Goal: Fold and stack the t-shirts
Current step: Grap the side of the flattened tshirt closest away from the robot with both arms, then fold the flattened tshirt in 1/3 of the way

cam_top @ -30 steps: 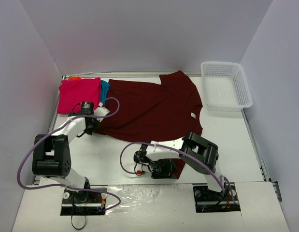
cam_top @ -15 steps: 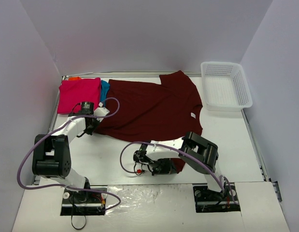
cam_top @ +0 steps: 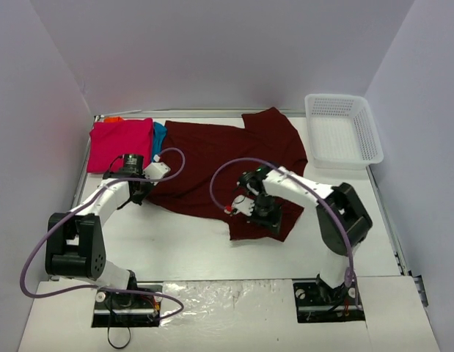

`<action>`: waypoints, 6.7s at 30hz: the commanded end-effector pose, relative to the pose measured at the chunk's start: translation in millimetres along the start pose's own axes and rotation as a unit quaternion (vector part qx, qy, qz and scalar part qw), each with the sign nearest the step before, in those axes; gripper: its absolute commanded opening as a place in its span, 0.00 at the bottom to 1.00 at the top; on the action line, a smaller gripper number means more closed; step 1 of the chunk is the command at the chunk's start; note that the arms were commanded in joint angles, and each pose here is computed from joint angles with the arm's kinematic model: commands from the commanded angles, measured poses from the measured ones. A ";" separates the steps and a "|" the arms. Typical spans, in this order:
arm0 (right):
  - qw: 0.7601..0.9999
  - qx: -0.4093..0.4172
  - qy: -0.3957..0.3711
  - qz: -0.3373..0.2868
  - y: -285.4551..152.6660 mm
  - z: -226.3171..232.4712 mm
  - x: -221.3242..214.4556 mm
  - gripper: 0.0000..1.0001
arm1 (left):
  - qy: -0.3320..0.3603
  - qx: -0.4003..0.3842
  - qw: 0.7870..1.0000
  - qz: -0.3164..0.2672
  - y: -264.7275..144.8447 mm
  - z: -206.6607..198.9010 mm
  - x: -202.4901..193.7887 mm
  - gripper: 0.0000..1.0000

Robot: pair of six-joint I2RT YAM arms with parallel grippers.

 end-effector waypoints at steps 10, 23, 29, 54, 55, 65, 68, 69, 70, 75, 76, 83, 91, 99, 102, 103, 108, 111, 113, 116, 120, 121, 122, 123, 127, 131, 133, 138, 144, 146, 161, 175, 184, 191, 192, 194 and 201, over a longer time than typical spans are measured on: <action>0.997 0.031 0.069 -0.018 -42.3 -24.0 -83.4 0.00 | 0.077 -0.046 0.995 -0.045 -32.2 -26.3 16.8 0.03; 0.986 -0.065 0.123 -0.095 -98.6 -72.5 -75.6 0.00 | 0.105 -0.050 0.990 -0.075 -64.9 -37.7 13.4 0.02; 0.982 -0.086 0.137 -0.095 -111.4 -100.4 -60.8 0.00 | 0.108 -0.048 0.990 -0.078 -61.3 -35.9 16.8 0.02; 0.973 -0.138 0.163 -0.087 -120.1 -207.4 0.6 0.00 | 0.026 -0.019 0.998 -0.046 -14.4 25.7 68.9 0.02; 0.973 -0.137 0.163 -0.084 -117.4 -210.3 3.4 0.00 | 0.023 -0.016 0.999 -0.043 -13.2 26.8 69.7 0.02; 0.965 -0.158 0.171 -0.120 -130.3 -234.6 28.6 0.00 | -0.001 0.021 1.000 -0.012 2.6 44.5 68.8 0.02; 0.966 -0.159 0.170 -0.115 -126.4 -238.5 31.6 0.00 | -0.009 0.036 0.999 0.000 8.1 50.4 67.3 0.02; 0.965 -0.165 0.172 -0.111 -126.2 -241.2 30.5 0.00 | -0.011 0.035 0.999 0.003 11.3 49.6 67.2 0.02; 0.965 -0.164 0.173 -0.107 -122.8 -242.9 31.8 0.00 | -0.012 0.036 0.999 0.002 11.5 51.4 68.3 0.02; 0.966 -0.164 0.175 -0.101 -115.9 -248.1 34.8 0.00 | -0.007 0.039 0.999 0.017 20.2 52.4 68.2 0.02; 0.966 -0.163 0.175 -0.099 -113.2 -249.2 36.2 0.00 | -0.008 0.043 0.999 0.019 21.5 53.2 68.1 0.02; 0.965 -0.169 0.181 -0.086 -98.9 -261.1 43.4 0.00 | -0.014 0.067 0.997 0.021 23.1 57.3 71.9 0.02; 0.962 -0.175 0.190 -0.092 -83.7 -274.0 56.6 0.00 | -0.012 0.097 0.995 0.024 24.3 63.2 78.5 0.02; 0.941 -0.231 0.228 -0.095 -76.0 -300.9 65.2 0.24 | 0.015 0.129 0.989 0.064 42.8 58.2 80.9 0.12; 0.929 -0.252 0.246 -0.118 -86.6 -307.4 67.9 0.50 | 0.018 0.134 0.988 0.069 44.2 56.4 80.2 0.47; 0.924 -0.259 0.251 -0.128 -94.9 -308.1 66.9 0.52 | 0.019 0.137 0.988 0.071 42.9 56.1 78.8 0.51; 0.908 -0.275 0.268 -0.168 -123.5 -304.6 63.3 0.54 | 0.008 0.169 0.983 0.068 25.8 63.7 74.8 0.65; 0.907 -0.268 0.271 -0.179 -134.2 -293.3 54.0 0.56 | -0.003 0.179 0.982 0.061 10.7 68.9 70.3 0.68; 0.905 -0.260 0.274 -0.194 -145.5 -281.5 43.9 0.56 | -0.007 0.166 0.985 0.054 0.1 67.9 65.7 0.69; 0.917 -0.223 0.270 -0.191 -137.6 -253.2 23.0 0.57 | 0.017 0.127 0.991 0.026 -12.5 58.3 65.1 0.70; 0.928 -0.187 0.265 -0.182 -124.5 -217.6 -9.3 0.57 | 0.063 0.062 0.996 -0.004 -16.0 23.0 52.4 0.70; 0.926 -0.189 0.265 -0.193 -132.5 -208.2 -18.8 0.57 | 0.067 0.051 0.996 -0.005 -14.3 16.6 49.4 0.69; 0.932 -0.174 0.261 -0.181 -120.2 -198.1 -26.2 0.57 | 0.076 0.031 0.997 -0.005 -12.0 8.2 46.2 0.69; 0.930 -0.176 0.262 -0.189 -124.8 -191.8 -34.0 0.57 | 0.080 0.014 0.997 0.001 -6.9 -0.9 40.4 0.68; 0.932 -0.157 0.272 -0.183 -111.3 -177.7 -54.3 0.58 | 0.087 -0.042 0.995 0.016 12.1 -24.3 24.5 0.58; 0.933 -0.132 0.283 -0.179 -97.2 -171.7 -62.0 0.58 | 0.099 -0.074 0.992 0.028 32.5 -36.6 17.4 0.54; 0.931 -0.127 0.292 -0.180 -93.4 -172.2 -63.0 0.58 | 0.102 -0.067 0.992 0.029 38.7 -33.3 18.7 0.53; 0.929 -0.113 0.302 -0.183 -87.4 -172.5 -61.5 0.57 | 0.107 -0.053 0.992 0.043 48.5 -24.2 19.3 0.52; 0.928 -0.105 0.310 -0.177 -81.0 -175.6 -62.3 0.57 | 0.116 -0.041 0.991 0.053 47.4 -16.8 17.8 0.51; 0.931 -0.101 0.310 -0.167 -75.4 -174.4 -64.8 0.57 | 0.123 -0.035 0.990 0.055 45.3 -14.0 16.4 0.51; 0.951 -0.032 0.292 -0.094 -37.0 -147.1 -95.2 0.57 | 0.140 -0.082 0.984 0.078 60.6 -23.3 2.2 0.02; 0.956 0.062 0.274 -0.084 -8.7 -145.8 -94.7 0.57 | 0.125 -0.089 0.986 0.065 56.0 -26.0 8.8 0.02; 0.953 0.046 0.286 -0.093 6.7 -175.4 -76.1 0.57 | 0.121 -0.074 0.988 0.059 49.9 -23.7 8.4 0.02; 0.953 0.051 0.283 -0.098 15.6 -181.1 -69.2 0.51 | 0.115 -0.067 0.989 0.057 46.0 -19.4 12.8 0.02; 0.953 0.055 0.282 -0.095 17.6 -179.9 -69.5 0.49 | 0.114 -0.066 0.990 0.056 45.2 -18.8 13.5 0.02; 0.954 0.060 0.279 -0.090 21.0 -177.2 -70.4 0.47 | 0.112 -0.063 0.990 0.055 44.0 -16.9 15.1 0.02; 0.957 0.058 0.273 -0.082 23.5 -174.3 -74.7 0.00 | 0.105 -0.062 0.991 0.051 41.1 -17.6 17.4 0.02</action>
Point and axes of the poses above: each gripper's point midway between its finger pads, its own y axis out along the fingers, its own z axis along the line the jaws close on, x = y × z, the point moved 2 cm from there along -y, back along the fingers, and after that the axes turned 12 degrees about y, right-handed, at the moved point
